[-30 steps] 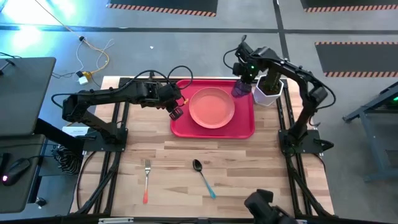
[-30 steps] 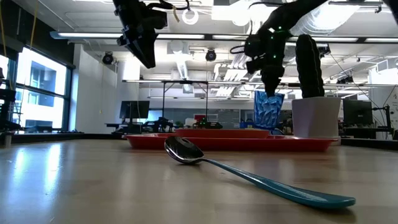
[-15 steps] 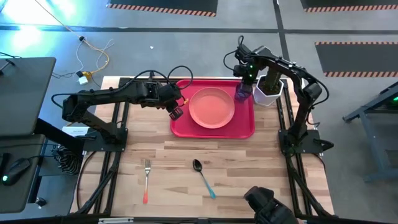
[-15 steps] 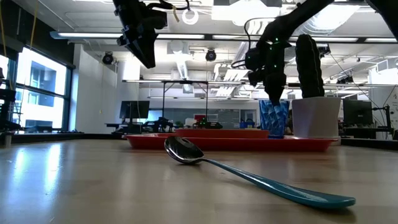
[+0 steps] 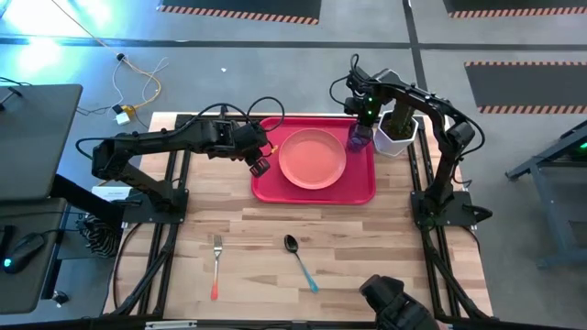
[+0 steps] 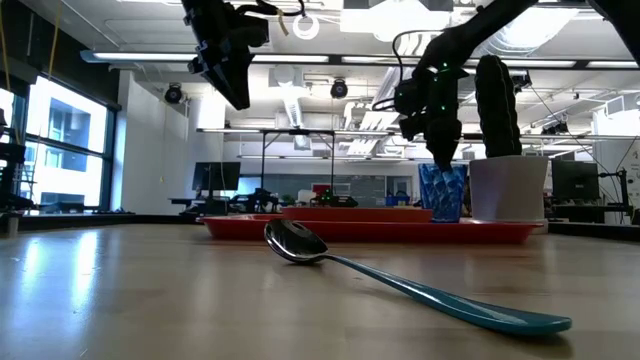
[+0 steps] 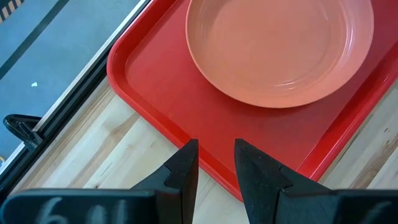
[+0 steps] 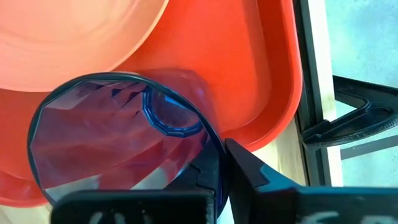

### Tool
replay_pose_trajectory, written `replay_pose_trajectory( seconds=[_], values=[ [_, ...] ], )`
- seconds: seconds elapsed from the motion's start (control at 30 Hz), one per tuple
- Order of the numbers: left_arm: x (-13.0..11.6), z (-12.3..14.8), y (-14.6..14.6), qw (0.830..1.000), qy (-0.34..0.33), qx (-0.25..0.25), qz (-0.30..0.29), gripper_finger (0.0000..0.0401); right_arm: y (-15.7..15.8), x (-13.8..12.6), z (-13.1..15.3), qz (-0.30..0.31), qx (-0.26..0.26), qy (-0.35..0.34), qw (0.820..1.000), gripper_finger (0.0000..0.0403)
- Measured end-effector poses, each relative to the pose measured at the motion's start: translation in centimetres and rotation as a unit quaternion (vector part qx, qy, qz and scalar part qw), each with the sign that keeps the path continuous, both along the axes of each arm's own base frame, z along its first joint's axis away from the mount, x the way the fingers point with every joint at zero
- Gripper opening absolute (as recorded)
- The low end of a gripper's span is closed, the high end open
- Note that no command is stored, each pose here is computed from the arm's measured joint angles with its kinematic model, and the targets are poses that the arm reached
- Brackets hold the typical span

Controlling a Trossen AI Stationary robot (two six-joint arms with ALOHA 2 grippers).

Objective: Pick and place plate/cup/fork/spoon on tray
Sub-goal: Put the blue cup on the orange tray on the top right of the orange plate

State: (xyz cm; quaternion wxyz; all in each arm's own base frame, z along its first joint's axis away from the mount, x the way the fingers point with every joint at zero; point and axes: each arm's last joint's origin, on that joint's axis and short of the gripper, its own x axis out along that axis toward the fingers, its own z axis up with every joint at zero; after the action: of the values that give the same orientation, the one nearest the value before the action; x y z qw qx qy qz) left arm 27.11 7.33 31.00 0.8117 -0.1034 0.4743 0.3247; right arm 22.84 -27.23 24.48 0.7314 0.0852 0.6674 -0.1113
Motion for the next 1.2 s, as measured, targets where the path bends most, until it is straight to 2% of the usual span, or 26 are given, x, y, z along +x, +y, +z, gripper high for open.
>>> replay_pose_trajectory(
  seconds=[0.67, 1.2],
  values=[
    [0.0, 0.0, 0.0, 1.0, 0.0, 0.0, 0.0, 0.0094, -0.16, 0.19, 0.02, 0.014, -0.011, -0.008, 1.0, 0.0066],
    [0.0, 0.0, 0.0, 1.0, 0.002, 0.001, -0.004, 0.0094, -0.66, 0.59, 0.11, 0.017, -0.038, -0.027, 0.999, 0.0069]
  ],
)
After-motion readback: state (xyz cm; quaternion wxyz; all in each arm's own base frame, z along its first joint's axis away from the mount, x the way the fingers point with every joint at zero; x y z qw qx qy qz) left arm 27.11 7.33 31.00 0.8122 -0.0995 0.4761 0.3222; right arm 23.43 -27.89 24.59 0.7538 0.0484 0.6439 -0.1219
